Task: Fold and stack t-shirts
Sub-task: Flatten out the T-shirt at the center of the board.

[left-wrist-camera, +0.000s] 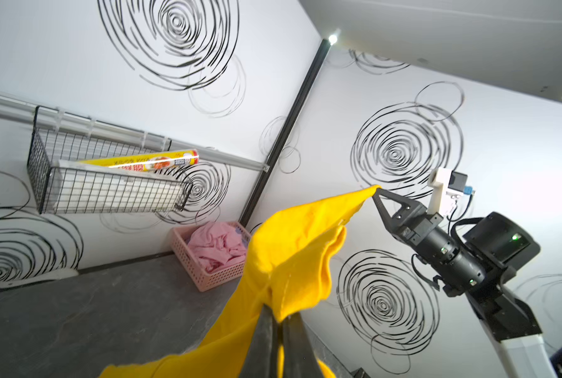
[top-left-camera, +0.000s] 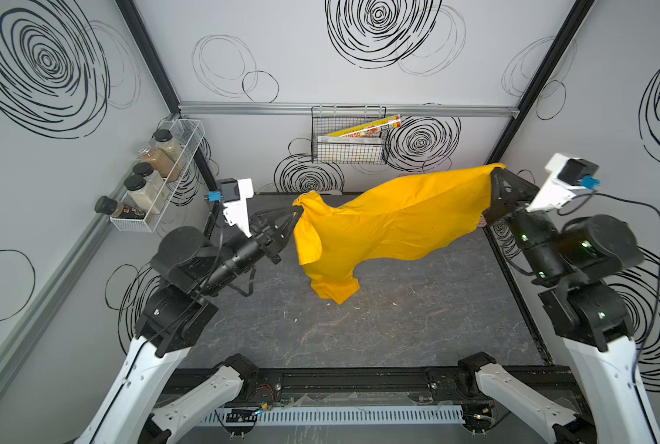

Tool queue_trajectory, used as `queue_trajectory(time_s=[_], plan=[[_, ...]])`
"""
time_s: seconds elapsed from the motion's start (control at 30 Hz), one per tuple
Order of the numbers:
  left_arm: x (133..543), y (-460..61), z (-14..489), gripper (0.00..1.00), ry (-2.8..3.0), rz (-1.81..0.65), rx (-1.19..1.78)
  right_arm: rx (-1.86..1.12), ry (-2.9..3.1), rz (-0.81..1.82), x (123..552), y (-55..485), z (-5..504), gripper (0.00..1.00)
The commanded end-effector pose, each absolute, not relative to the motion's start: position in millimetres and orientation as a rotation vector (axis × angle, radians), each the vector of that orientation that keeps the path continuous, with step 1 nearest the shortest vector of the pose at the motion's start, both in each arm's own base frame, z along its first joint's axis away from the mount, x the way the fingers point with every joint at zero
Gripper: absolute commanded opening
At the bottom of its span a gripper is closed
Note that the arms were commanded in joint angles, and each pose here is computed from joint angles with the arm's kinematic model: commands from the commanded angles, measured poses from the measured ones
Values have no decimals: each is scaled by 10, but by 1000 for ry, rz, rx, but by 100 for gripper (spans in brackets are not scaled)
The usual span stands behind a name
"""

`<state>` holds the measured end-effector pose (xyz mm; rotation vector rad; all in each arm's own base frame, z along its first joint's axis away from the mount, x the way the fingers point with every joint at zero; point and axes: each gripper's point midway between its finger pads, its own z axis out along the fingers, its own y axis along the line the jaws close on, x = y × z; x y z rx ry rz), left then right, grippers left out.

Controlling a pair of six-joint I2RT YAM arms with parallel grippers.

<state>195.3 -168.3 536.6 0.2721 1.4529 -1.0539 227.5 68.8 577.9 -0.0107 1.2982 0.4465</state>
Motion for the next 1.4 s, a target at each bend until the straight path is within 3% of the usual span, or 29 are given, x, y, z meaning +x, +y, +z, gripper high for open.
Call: queue_trajectory(time_s=[0.0,0.27,0.43,0.6,0.73,0.93,1.07,1.37], plan=[[1725,-1638,5574,0,1408,-1094,311,-105,1395,470,2185,813,5570,0],[1444,-1457,5909,0,1350,-1054,327,-91,1324,408,1658,532,5868,0],[1775,-1503,5726,0,1414,-950,293,-45,1381,333,1785,440,5632,0],[2593,-1639,5030,0,1626,-783,162,8,1549,260,2303,497,4948,0],[3360,-1588,4123,0,1871,-607,4,61,1707,228,2807,612,4203,0],[4301,-631,2501,0,2258,-44,-493,189,1931,106,3620,715,3051,0],[4624,-125,1974,0,2326,314,-655,213,2066,9,4176,848,2396,0],[5306,-291,1647,0,2346,111,-599,164,2189,3,5007,1239,1779,0]])
